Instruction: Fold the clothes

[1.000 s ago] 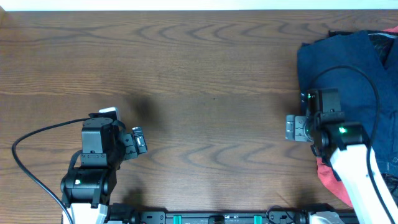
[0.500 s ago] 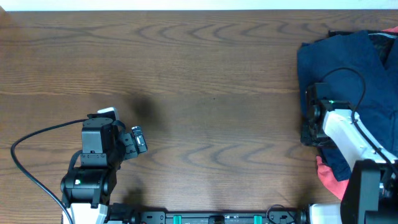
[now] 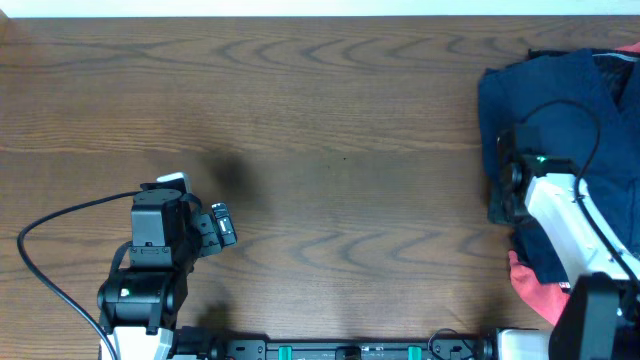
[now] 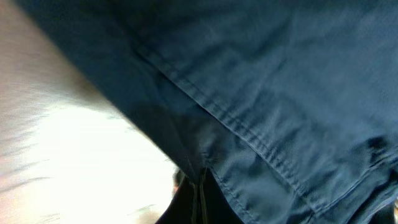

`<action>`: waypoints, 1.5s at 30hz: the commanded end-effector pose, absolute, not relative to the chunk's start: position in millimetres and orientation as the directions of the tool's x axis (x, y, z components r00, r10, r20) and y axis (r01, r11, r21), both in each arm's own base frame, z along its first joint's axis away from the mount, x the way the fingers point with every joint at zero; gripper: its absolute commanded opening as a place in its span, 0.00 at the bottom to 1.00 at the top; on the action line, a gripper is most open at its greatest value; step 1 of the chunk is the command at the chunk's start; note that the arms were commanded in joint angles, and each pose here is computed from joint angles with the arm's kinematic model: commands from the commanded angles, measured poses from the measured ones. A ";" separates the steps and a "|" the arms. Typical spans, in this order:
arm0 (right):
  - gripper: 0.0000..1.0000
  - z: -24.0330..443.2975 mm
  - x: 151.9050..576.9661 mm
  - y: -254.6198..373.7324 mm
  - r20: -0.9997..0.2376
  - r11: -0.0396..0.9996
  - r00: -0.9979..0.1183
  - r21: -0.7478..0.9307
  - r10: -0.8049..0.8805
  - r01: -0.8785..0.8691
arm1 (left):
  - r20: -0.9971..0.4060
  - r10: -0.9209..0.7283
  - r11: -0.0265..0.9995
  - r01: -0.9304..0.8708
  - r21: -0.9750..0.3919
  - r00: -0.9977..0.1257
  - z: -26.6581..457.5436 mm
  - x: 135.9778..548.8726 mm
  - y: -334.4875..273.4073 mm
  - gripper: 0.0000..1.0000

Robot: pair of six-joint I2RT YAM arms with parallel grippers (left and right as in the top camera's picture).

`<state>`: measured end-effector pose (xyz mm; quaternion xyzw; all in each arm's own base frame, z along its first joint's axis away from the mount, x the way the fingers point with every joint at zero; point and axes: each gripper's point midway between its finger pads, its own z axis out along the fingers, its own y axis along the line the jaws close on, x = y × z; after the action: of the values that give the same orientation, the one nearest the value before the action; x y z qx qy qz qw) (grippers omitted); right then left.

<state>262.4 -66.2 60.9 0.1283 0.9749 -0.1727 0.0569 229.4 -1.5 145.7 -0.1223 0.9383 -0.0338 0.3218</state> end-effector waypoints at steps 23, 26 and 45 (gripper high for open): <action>0.01 121.3 284.0 235.6 -0.402 0.803 -0.775 0.143 -0.487 -0.579 | -0.610 -0.267 0.964 -0.219 -0.153 -0.746 154.3 232.5 0.1 0.98; 0.01 113.0 290.8 263.6 -0.442 0.791 -0.761 0.163 -0.475 -0.589 | -0.610 -0.267 0.964 -0.219 -0.153 -0.746 154.3 232.5 0.1 0.98; 0.77 177.9 352.0 180.3 -0.630 0.975 -0.765 0.054 -0.136 -0.217 | -0.508 -0.317 0.914 -0.116 -0.388 -0.801 150.9 238.2 -47.8 0.98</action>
<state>342.5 224.4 154.4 -0.1716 0.9311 0.0869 0.3101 233.6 -26.0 146.2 -0.1121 0.9376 -0.1047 0.3120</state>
